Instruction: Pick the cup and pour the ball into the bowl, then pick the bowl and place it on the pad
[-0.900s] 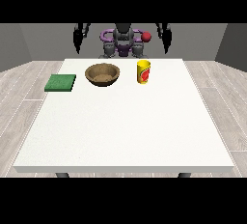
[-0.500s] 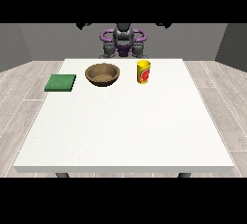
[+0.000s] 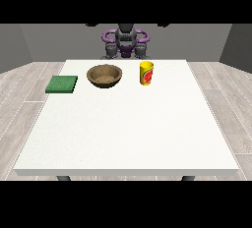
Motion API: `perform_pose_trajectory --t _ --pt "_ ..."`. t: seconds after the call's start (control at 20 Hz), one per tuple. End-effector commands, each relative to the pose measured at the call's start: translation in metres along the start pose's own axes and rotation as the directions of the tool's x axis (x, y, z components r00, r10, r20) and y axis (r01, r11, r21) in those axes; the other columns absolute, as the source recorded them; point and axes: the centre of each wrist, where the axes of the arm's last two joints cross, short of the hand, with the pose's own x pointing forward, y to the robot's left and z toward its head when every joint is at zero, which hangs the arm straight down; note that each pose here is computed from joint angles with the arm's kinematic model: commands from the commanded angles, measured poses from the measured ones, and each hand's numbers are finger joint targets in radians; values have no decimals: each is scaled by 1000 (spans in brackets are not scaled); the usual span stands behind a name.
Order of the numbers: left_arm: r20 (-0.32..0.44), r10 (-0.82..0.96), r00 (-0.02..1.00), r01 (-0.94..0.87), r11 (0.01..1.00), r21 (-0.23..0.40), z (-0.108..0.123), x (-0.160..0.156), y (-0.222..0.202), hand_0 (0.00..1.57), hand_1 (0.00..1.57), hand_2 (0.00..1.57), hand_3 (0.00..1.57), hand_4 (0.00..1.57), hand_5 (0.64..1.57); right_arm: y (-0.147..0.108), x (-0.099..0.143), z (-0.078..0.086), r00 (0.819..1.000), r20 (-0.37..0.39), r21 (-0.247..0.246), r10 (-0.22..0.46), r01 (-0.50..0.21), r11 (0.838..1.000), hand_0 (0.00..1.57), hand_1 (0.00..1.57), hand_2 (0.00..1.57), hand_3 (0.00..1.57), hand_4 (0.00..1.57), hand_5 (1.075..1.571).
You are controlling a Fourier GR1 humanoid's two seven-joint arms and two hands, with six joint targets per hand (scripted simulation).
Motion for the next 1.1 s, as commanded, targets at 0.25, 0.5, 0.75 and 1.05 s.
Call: perform_pose_trajectory --t 0.25,0.5,0.75,1.05 --pt "182 -50 982 55 998 -24 -22 -12 0 0 0 0 0 0 1560 16 30 -28 987 159 27 33 -38 999 0 0 409 700 781 1568" --pt "192 -49 980 61 997 -56 4 -55 -8 0 0 0 0 0 1549 -19 34 -52 975 187 -64 120 -110 992 0 0 428 695 699 1571" --pt "198 -80 977 90 995 -40 26 -94 -5 0 0 0 0 0 1537 -44 32 -65 964 205 -105 167 -148 983 0 0 401 630 669 1567" --pt "177 -102 979 109 994 -31 17 -119 8 0 0 0 0 0 1534 -61 27 -82 969 156 -133 191 -171 976 0 0 382 564 656 1564"
